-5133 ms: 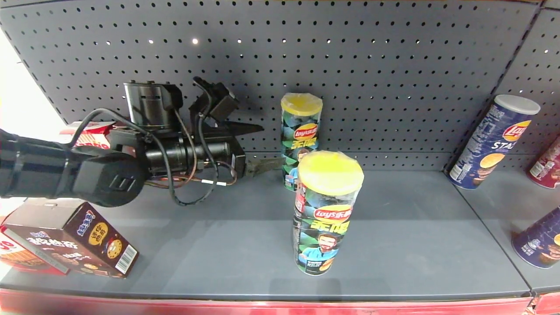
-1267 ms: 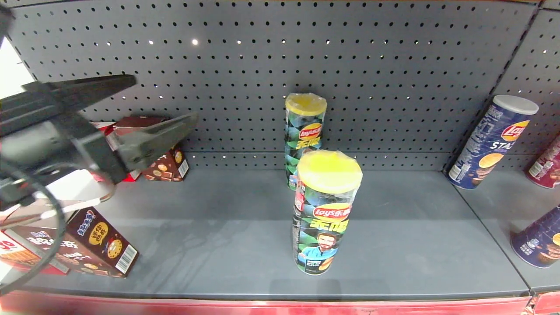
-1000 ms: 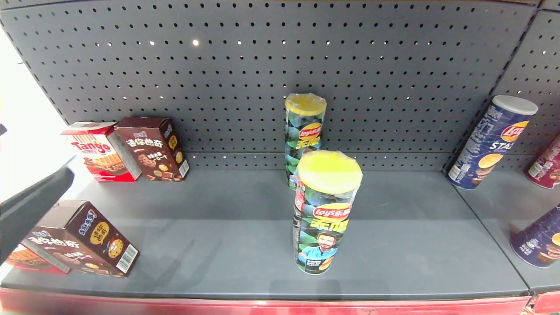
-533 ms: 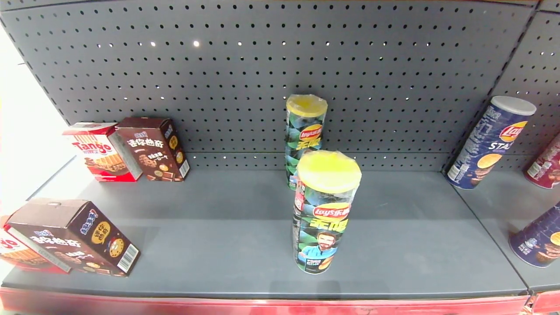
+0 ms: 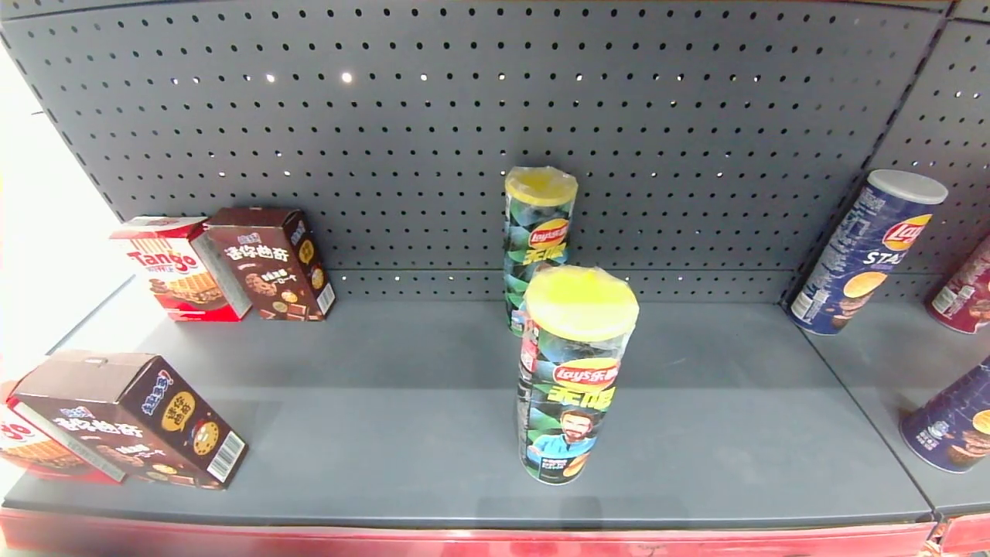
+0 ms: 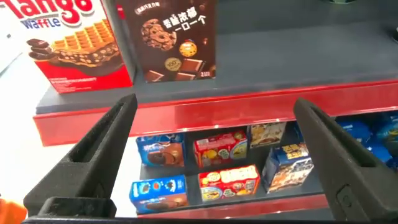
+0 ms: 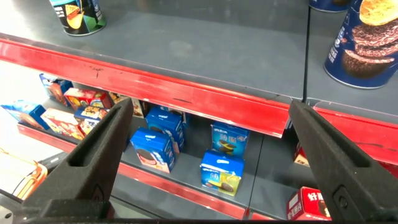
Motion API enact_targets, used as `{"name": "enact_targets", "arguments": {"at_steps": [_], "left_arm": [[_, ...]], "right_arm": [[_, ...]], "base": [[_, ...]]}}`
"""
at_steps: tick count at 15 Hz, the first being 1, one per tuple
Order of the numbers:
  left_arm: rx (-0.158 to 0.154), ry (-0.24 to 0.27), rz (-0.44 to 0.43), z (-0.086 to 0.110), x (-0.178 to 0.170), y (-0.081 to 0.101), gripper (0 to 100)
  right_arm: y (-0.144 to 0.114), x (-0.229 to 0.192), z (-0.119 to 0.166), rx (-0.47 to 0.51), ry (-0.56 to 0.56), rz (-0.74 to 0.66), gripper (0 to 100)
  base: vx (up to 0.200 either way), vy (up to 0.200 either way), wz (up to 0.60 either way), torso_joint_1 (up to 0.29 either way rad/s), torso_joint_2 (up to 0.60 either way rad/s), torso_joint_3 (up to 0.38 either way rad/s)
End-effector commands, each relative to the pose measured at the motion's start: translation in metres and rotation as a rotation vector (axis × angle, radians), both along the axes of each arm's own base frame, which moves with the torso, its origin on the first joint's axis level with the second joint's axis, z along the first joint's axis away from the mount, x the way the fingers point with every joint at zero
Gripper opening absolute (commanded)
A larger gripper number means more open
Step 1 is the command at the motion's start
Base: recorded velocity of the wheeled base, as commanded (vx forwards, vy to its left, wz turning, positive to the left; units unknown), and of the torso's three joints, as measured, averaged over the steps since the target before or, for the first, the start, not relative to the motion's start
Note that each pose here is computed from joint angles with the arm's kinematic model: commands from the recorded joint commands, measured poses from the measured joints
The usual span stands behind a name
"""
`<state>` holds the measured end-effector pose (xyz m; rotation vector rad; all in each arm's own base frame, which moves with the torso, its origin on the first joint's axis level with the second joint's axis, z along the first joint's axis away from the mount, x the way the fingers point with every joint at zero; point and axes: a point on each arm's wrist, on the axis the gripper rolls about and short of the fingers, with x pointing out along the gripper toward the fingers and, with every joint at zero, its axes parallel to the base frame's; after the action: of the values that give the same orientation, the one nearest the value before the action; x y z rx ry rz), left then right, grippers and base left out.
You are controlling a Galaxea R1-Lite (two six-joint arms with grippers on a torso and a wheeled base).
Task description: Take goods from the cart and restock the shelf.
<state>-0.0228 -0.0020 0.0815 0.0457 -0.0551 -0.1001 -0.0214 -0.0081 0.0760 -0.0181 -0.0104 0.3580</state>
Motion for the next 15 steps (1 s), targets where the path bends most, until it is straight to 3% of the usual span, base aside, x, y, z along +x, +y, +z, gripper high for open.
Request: {"name": "enact_targets", "arguments": {"at_steps": [1, 4, 5, 6, 9, 11, 15], "left_arm": [[-0.002, -0.004, 0.0, -0.0002, -0.0003, 0.0, 100], [-0.006, 0.005, -0.002, -0.0007, -0.0004, -0.0001, 100], [0.016, 0.05, 0.097, -0.0058, 0.0, 0.002, 100], [0.005, 0.071, 0.175, -0.0069, -0.0003, 0.0037, 100], [0.006, 0.056, 0.137, -0.0063, 0.0, 0.0029, 100], [-0.036, 0.056, 0.123, -0.0056, -0.0002, 0.0027, 100], [-0.037, 0.056, 0.122, -0.0059, -0.0001, 0.0026, 100]], "right_arm": [[0.0, 0.0001, 0.0001, -0.001, 0.001, 0.001, 100], [0.0, 0.0001, 0.0001, -0.001, 0.001, 0.001, 100], [0.0, 0.0001, 0.0001, -0.001, 0.001, 0.001, 100], [0.0, 0.0001, 0.0001, -0.001, 0.001, 0.001, 100], [0.0, 0.0001, 0.0001, -0.001, 0.001, 0.001, 100], [0.0, 0.0001, 0.0001, -0.001, 0.001, 0.001, 100], [0.0001, 0.0001, 0.0002, -0.012, -0.005, 0.008, 100]], "base": [[0.0, 0.0, 0.0, 0.0, 0.0, 0.0], [0.0, 0.0, 0.0, 0.0, 0.0, 0.0], [0.0, 0.0, 0.0, 0.0, 0.0, 0.0], [0.0, 0.0, 0.0, 0.0, 0.0, 0.0], [0.0, 0.0, 0.0, 0.0, 0.0, 0.0], [0.0, 0.0, 0.0, 0.0, 0.0, 0.0], [0.0, 0.0, 0.0, 0.0, 0.0, 0.0]]}}
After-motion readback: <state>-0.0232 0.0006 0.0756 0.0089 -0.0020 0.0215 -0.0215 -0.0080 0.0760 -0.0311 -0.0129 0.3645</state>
